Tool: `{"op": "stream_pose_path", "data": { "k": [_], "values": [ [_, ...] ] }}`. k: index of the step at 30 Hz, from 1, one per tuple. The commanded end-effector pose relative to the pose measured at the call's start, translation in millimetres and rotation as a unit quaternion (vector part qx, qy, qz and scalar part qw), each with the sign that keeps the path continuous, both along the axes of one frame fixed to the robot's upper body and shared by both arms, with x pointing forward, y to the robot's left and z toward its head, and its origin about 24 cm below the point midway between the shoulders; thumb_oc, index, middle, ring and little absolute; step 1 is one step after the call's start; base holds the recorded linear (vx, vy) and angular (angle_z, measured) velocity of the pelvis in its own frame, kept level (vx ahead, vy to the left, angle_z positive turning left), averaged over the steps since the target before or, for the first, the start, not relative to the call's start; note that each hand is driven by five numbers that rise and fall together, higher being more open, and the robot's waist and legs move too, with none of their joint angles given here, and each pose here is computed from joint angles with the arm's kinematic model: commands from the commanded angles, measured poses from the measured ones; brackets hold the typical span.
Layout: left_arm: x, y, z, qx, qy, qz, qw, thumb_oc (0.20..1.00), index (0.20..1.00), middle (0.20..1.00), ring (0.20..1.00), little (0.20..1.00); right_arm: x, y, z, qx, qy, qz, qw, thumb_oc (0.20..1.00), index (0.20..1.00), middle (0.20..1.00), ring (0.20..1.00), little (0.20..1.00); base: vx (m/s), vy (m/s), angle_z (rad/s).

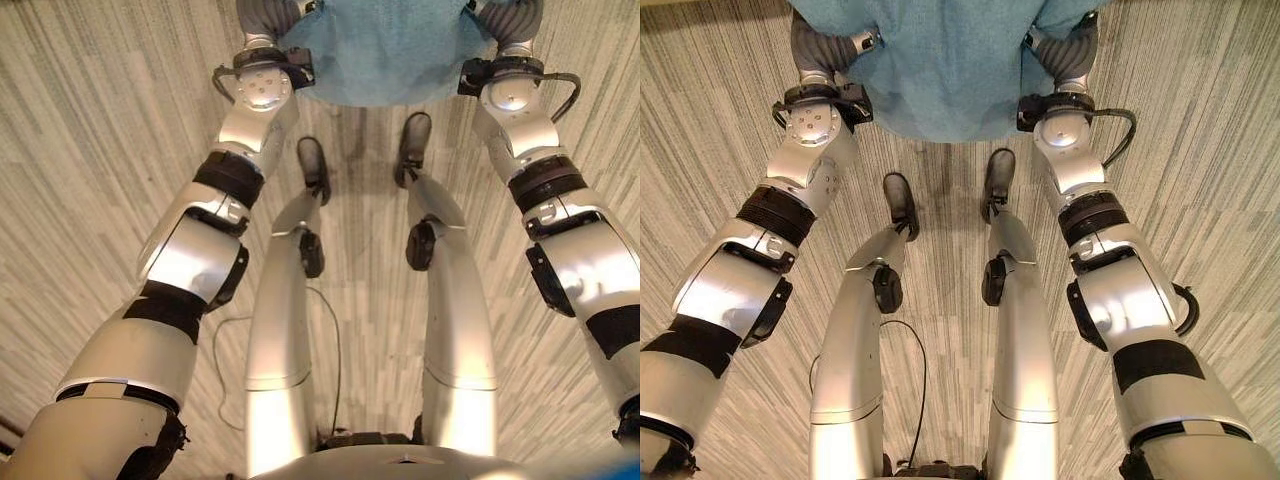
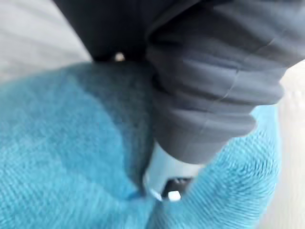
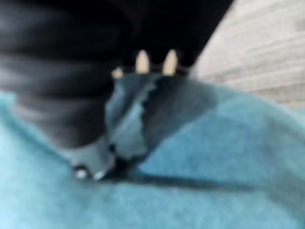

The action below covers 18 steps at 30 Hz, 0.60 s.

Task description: Pick up all the scattered cushions and arrange them neatly on the sofa.

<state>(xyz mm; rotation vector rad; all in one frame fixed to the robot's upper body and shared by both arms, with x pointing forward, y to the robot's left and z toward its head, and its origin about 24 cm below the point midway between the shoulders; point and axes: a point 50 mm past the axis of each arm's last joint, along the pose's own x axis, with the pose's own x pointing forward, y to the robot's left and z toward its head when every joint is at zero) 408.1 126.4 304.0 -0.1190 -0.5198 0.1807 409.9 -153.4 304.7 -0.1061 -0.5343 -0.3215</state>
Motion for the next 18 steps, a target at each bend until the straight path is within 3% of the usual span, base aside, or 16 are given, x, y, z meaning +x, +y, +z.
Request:
{"op": "stream_pose_path", "data": {
  "k": [1,8,18],
  "values": [
    [-13.5,-41.2,-12.6,-0.025,-0.047,-0.084,0.995,0.2,0.2,0.2,0.2,0.2,-19.9,88.5,-0.9,-0.022,-0.071,0.161,0.984,0.2,0.2,0.2,0.2,0.2,0.0,0.0,0.0],
    [-22.6,-41.6,-33.7,-0.055,-0.049,-0.112,0.991,0.2,0.2,0.2,0.2,0.2,-24.6,67.3,-13.5,-0.025,-0.083,0.148,0.985,0.2,0.2,0.2,0.2,0.2,-0.03,0.004,0.01],
    [-48.6,-40.6,-101.3,-0.116,-0.009,-0.163,0.98,0.2,0.2,0.2,0.2,0.2,-46.9,46.7,-97.3,0.008,-0.03,0.176,0.984,0.2,0.2,0.2,0.2,0.2,-0.02,-0.038,0.07]
  ]
}}
